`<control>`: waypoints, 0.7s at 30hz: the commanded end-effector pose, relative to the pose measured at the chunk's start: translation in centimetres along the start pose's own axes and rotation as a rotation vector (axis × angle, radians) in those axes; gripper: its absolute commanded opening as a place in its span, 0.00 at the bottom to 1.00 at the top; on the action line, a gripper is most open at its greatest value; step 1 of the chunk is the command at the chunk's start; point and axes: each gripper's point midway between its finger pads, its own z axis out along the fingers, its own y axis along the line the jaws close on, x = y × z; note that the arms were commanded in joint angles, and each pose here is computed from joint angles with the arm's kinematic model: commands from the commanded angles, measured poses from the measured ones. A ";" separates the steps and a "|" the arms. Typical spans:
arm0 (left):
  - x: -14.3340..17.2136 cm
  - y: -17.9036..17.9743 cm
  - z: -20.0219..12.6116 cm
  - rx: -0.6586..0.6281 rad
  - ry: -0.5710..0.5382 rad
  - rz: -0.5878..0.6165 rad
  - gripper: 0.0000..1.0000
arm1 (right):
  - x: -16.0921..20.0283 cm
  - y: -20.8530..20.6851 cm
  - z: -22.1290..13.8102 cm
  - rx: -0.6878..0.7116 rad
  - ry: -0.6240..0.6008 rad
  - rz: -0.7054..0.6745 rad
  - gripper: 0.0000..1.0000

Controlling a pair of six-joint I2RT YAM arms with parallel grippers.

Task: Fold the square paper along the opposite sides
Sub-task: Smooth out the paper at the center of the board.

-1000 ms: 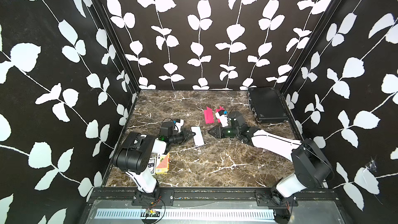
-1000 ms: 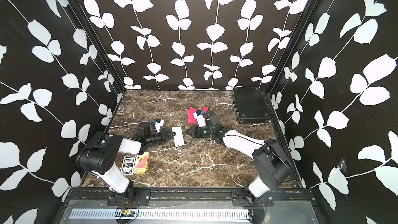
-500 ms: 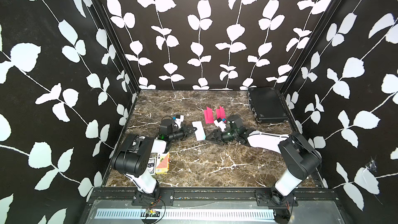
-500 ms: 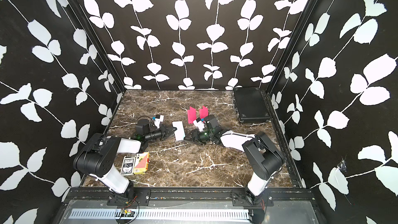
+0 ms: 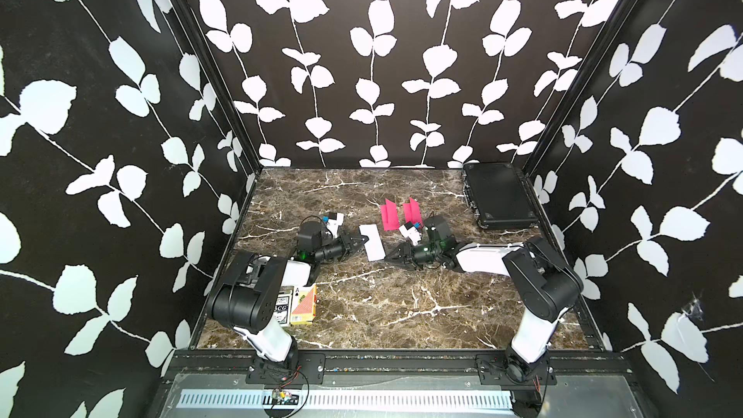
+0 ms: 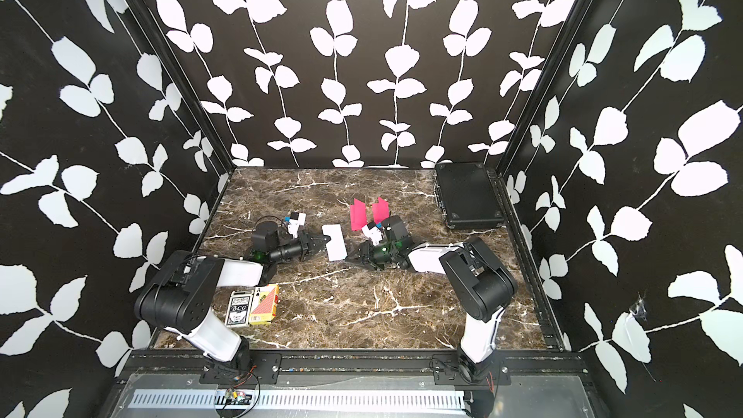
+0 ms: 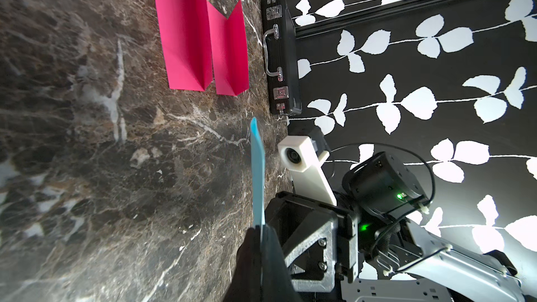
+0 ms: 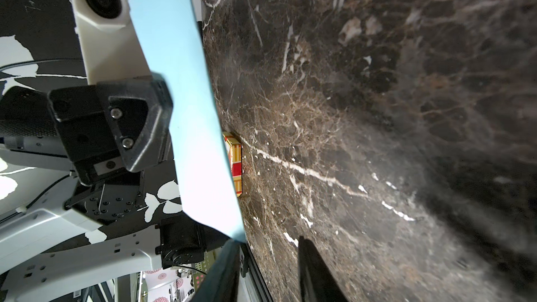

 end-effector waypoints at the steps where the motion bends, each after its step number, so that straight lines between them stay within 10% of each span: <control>1: 0.2 -1.2 -0.2 0.029 0.009 0.037 0.00 | -1.4 1.7 -0.1 -0.056 -0.027 -0.057 0.34; 21: 0.8 -3.4 0.0 0.071 0.031 0.100 0.00 | -2.8 3.4 -2.8 -0.089 -0.071 -0.090 0.38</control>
